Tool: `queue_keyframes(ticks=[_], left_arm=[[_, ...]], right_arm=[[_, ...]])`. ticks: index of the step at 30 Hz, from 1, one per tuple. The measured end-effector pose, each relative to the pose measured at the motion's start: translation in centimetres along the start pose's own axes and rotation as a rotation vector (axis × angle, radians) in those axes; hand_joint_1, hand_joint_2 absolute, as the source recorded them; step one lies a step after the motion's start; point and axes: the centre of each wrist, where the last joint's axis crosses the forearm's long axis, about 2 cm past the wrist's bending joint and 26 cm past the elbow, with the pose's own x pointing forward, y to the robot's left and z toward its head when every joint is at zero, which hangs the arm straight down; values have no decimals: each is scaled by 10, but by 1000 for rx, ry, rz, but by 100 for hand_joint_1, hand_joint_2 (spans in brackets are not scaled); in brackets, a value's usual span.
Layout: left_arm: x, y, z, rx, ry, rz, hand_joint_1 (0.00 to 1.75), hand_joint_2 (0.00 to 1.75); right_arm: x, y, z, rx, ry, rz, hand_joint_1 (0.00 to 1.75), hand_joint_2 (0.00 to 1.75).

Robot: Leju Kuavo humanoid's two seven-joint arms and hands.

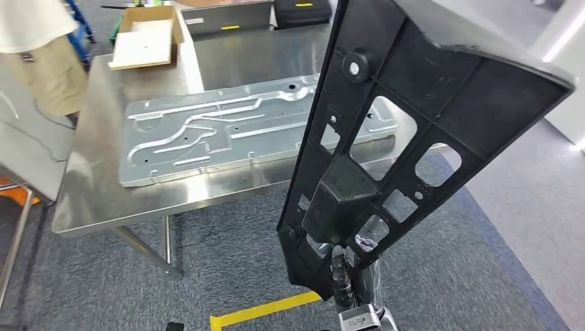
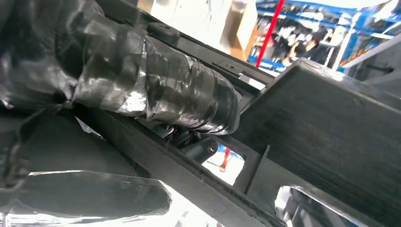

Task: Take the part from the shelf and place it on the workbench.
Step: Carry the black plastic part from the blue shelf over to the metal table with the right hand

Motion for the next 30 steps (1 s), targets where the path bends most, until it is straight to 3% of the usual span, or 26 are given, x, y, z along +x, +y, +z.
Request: queue_keyframes(ticks=[30], left_arm=[[-2, 0, 1, -45, -20, 45, 0, 175]], right_arm=[[1, -3, 0, -33, -11, -19, 175, 0]])
